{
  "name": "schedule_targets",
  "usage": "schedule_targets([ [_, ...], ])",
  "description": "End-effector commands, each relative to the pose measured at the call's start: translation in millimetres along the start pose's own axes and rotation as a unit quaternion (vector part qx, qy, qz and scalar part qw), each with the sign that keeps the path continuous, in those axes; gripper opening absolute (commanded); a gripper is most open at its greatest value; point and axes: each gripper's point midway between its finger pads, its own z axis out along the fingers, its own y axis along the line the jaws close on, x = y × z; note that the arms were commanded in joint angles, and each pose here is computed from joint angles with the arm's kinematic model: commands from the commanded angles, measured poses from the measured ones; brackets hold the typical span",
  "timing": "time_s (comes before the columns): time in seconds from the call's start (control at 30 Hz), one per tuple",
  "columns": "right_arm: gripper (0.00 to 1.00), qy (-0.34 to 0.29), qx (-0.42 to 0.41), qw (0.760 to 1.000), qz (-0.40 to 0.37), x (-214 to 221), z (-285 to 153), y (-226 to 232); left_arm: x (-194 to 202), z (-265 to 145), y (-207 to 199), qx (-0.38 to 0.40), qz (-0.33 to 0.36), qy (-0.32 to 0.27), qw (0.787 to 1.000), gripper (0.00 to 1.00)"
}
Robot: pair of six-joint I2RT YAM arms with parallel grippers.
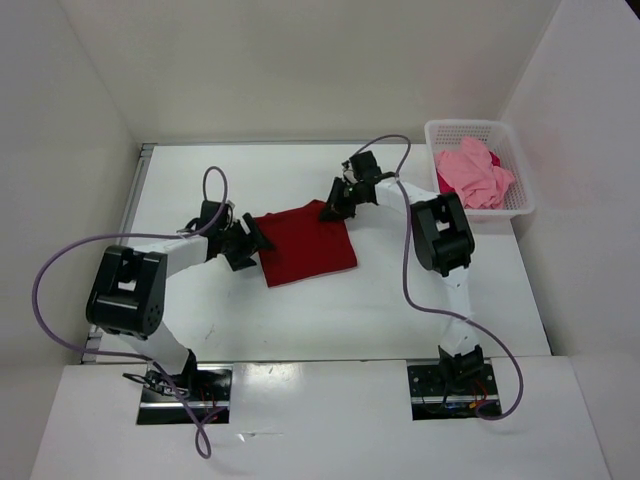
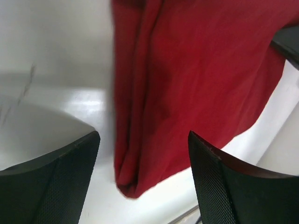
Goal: Fold and stack the t-shirts
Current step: Put the neatly folded tshirt into the corner of the board with the left arm
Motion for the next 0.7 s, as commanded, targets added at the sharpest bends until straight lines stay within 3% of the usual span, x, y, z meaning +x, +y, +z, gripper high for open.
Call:
schedule_targets([
  [0.0,0.22,-0.060,-0.055,0.995,-0.058,-29.0,-43.6,75.3,-9.7,15.8,-4.1,0.010,0.027,0.005,1.000,0.84],
  [0.03,0.31,-0.067,-0.053,0.994,-0.066,-30.1,-53.3,81.1,-3.5,23.0,3.5,0.003,0.021,0.020,1.000,0.81],
  [0.1,0.37,-0.085,-0.066,0.990,-0.088,-30.5,-82.9,103.9,-6.2,30.1,4.5,0.004,0.021,0.019,1.000,0.76],
  [0.13,0.39,-0.091,-0.064,0.989,-0.096,-29.0,-92.2,107.4,-5.8,36.3,8.1,0.003,0.021,0.020,1.000,0.66],
  [0.2,0.40,-0.112,-0.071,0.985,-0.107,-22.5,-122.0,122.3,-7.1,43.7,6.3,0.009,0.009,0.023,1.000,0.55],
  [0.23,0.41,-0.122,-0.073,0.984,-0.109,-22.9,-132.7,122.9,-7.8,46.0,3.8,0.017,0.005,0.023,1.000,0.41],
  [0.37,0.41,-0.146,-0.071,0.982,-0.096,-6.6,-170.9,108.1,-40.7,49.7,-37.7,0.056,0.014,-0.004,0.998,0.17],
  [0.47,0.41,-0.166,-0.061,0.981,-0.078,7.8,-195.8,87.8,-73.2,51.8,-64.0,0.067,0.018,-0.034,0.997,0.11],
  [0.53,0.41,-0.176,-0.046,0.981,-0.061,18.5,-209.9,67.6,-118.5,39.1,-98.1,0.091,0.026,-0.075,0.993,0.08],
  [0.67,0.41,-0.178,-0.026,0.983,-0.043,39.0,-225.0,37.2,-201.0,12.4,-111.9,0.112,0.009,-0.145,0.983,0.08],
])
